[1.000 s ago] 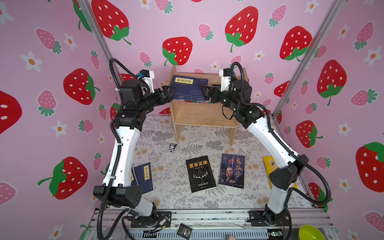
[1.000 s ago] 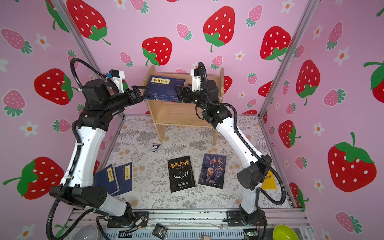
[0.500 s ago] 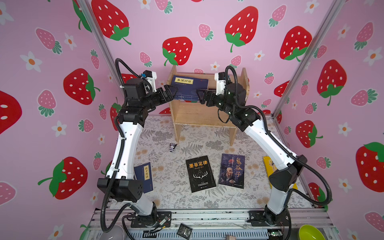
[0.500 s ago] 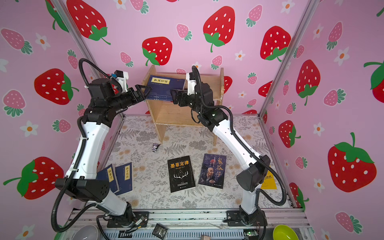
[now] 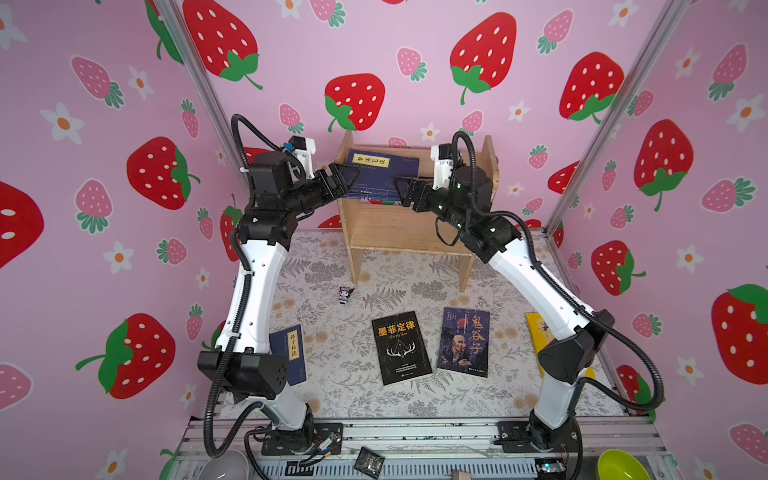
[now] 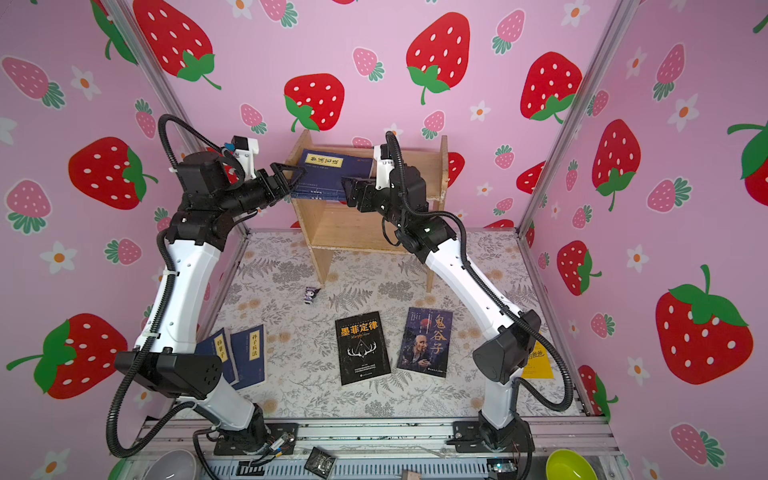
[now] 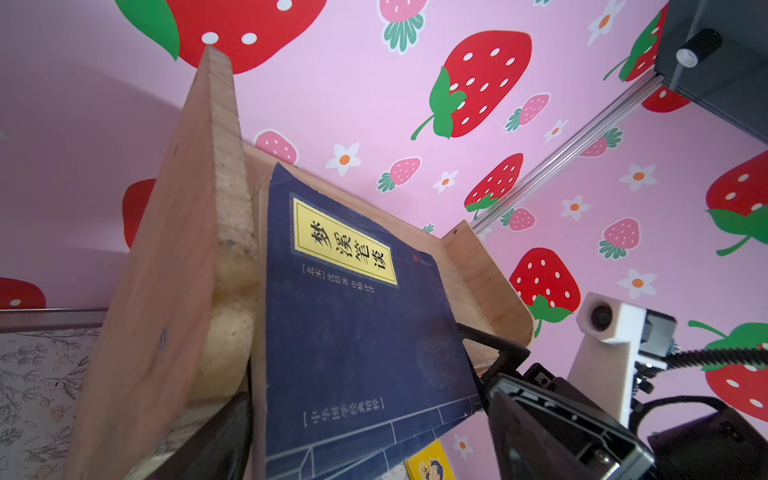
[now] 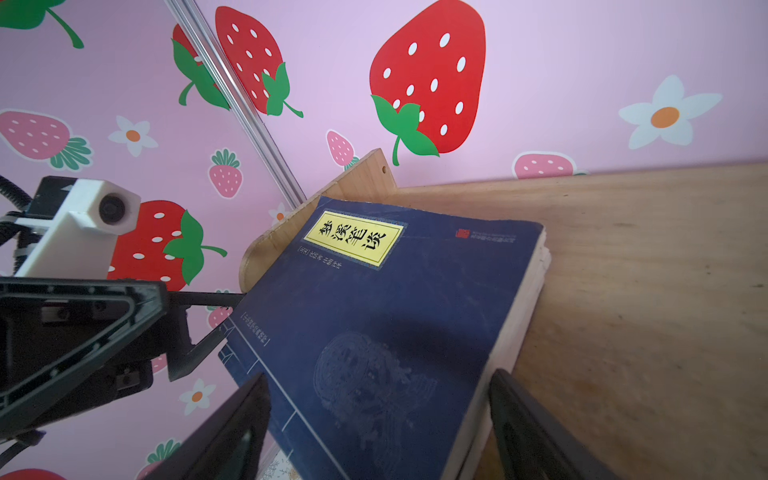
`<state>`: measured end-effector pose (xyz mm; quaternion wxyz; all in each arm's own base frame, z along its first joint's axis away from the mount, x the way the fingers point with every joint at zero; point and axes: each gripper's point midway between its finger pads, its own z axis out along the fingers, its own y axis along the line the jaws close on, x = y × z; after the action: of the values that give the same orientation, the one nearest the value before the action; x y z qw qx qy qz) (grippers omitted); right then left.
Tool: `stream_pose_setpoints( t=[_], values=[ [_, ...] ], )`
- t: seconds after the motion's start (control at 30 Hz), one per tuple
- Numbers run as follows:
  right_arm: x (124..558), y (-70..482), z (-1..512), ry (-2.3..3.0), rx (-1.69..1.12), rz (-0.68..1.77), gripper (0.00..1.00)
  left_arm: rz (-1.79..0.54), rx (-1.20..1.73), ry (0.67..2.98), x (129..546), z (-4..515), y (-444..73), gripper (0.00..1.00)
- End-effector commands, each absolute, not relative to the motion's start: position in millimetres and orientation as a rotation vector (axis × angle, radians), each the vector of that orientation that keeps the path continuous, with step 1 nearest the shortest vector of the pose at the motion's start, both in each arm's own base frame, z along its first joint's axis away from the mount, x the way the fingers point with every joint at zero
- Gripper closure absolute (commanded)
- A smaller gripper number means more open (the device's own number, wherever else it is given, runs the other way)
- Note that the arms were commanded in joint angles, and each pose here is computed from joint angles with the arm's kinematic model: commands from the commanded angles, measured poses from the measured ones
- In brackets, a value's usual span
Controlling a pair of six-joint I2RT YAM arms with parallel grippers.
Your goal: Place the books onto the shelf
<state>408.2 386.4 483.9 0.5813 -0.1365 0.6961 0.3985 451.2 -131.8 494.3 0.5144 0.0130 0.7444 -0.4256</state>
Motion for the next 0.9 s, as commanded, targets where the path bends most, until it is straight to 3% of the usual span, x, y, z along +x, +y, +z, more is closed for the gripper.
stream_pose_setpoints(
  t=[0.0,0.87],
  values=[
    [406.5,390.4,483.1,1.622,-0.32,0.961,0.16,-1.058,0.117,1.72,440.7,520.3,-145.2,0.1],
    [391.0,398.5,502.8,1.538,-0.395,0.969,0.17,-1.0,0.109,1.728,423.1,515.9,-144.4,0.1]
  ],
)
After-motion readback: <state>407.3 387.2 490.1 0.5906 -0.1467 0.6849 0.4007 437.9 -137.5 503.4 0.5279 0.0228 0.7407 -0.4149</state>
